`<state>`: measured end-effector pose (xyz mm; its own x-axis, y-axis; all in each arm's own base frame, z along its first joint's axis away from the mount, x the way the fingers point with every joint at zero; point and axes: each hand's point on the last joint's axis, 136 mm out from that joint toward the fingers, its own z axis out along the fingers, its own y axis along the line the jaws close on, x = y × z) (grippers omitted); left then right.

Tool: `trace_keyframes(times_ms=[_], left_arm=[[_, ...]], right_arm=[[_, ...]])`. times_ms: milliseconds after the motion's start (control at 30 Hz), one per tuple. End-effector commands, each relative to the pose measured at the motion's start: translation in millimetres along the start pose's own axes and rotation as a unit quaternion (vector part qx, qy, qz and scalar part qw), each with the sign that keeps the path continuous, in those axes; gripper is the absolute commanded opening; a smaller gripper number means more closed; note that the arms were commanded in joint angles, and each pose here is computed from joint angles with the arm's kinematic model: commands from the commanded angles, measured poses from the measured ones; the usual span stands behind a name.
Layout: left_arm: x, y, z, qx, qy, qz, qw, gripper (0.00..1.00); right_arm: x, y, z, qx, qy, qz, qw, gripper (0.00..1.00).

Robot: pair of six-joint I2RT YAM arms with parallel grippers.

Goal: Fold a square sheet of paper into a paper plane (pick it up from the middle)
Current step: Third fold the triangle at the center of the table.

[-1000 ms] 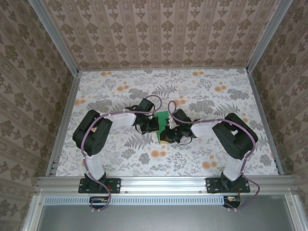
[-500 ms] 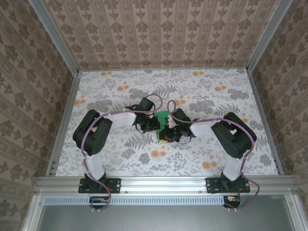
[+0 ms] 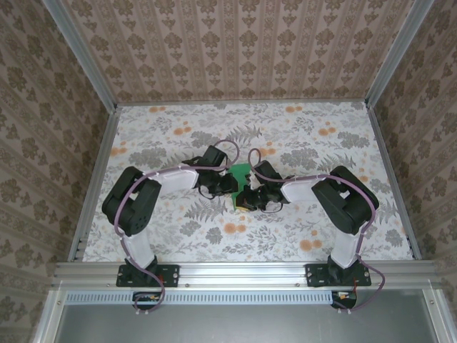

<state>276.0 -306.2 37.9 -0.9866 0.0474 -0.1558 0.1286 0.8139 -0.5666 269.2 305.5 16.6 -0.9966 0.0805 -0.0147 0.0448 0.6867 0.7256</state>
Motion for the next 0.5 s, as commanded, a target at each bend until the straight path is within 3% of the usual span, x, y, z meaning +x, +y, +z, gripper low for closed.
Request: trace_keyframes(times_ms=[0, 467], left_arm=[[5.8, -6.8, -5.5, 0.015, 0.0, 0.013, 1.0, 0.2], [0.5, 3.7, 7.1, -0.009, 0.003, 0.009, 1.0, 0.13]], right_arm=[[-6.9, -0.3, 4.4, 0.005, -0.01, 0.009, 1.0, 0.1], [-15.6, 10.6, -17.1, -0.008, -0.047, -0.007, 0.999, 0.14]])
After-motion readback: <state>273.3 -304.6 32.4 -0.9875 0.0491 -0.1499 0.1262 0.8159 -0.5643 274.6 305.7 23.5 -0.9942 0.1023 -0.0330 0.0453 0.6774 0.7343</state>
